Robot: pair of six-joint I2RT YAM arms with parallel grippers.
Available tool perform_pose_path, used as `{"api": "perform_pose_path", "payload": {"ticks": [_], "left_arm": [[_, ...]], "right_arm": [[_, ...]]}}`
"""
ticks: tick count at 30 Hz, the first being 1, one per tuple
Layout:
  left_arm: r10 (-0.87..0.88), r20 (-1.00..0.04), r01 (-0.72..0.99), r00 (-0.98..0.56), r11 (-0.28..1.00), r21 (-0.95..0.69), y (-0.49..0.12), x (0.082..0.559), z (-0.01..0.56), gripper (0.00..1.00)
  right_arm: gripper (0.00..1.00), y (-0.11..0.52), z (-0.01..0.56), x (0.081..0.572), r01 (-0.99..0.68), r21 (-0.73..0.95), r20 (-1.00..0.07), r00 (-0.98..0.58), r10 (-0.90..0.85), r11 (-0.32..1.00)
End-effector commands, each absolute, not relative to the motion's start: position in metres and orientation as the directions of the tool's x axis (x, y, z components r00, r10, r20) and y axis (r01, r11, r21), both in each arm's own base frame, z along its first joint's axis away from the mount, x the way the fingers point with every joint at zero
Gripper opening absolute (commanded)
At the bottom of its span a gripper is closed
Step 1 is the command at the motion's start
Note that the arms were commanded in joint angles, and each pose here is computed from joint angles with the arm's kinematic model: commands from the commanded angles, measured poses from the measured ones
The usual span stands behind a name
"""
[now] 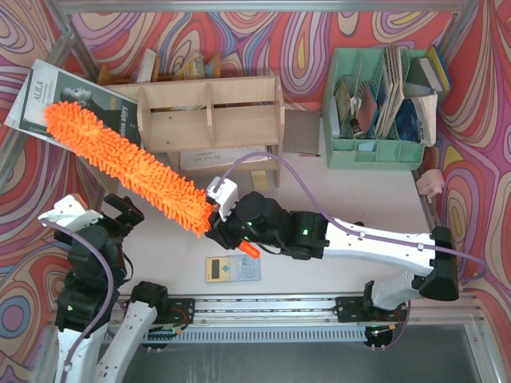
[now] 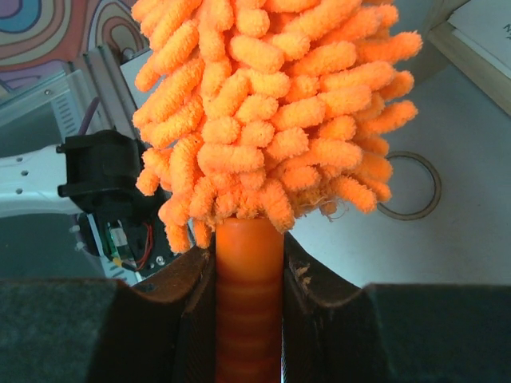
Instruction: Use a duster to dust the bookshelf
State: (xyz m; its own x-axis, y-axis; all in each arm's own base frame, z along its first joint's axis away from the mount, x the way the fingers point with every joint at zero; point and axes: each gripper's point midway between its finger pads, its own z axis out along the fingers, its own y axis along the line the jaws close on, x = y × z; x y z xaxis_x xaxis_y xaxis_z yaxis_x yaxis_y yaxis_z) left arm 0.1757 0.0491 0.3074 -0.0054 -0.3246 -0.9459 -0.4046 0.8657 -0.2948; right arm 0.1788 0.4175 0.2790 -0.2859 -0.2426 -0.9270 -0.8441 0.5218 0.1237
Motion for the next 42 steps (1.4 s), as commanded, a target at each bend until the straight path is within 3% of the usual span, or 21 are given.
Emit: {"api": "perform_pose_path", "payload": {"ticks": [1, 10, 15, 21, 24, 42], "left_arm": [[-0.323, -0.946, -0.423, -0.014, 0.859, -0.287, 0.051, 0.177, 0.302, 0.99], [-0.324, -0.946, -0.419, -0.014, 0.861, -0.289, 0.05, 0.177, 0.302, 0.99], [-0.325, -0.946, -0.418, -0.014, 0.861, -0.29, 0.05, 0.177, 0.302, 0.98], [-0.325, -0.946, -0.417, -0.015, 0.862, -0.289, 0.05, 0.177, 0.302, 0.98], [-0.325, -0.946, -0.416, -0.014, 0.862, -0.29, 0.05, 0.177, 0.302, 0.98], [-0.326, -0.945, -0.416, -0.015, 0.862, -0.291, 0.05, 0.176, 0.302, 0.99]], "right_arm": [[0.0, 0.419, 0.31, 0.202, -0.803, 0.142, -0.952, -0.27, -0.141, 0.579], [0.0, 0.406, 0.292, 0.235, -0.732, 0.172, -0.93, -0.342, -0.138, 0.66], [0.0, 0.4, 0.311, 0.239, -0.723, 0.17, -0.943, -0.317, -0.102, 0.669], [0.0, 0.423, 0.351, 0.192, -0.848, 0.231, -0.961, -0.275, -0.023, 0.477], [0.0, 0.436, 0.35, 0.184, -0.86, 0.22, -0.963, -0.268, -0.041, 0.46], [0.0, 0.442, 0.295, 0.229, -0.772, 0.189, -0.945, -0.31, -0.1, 0.606]]}}
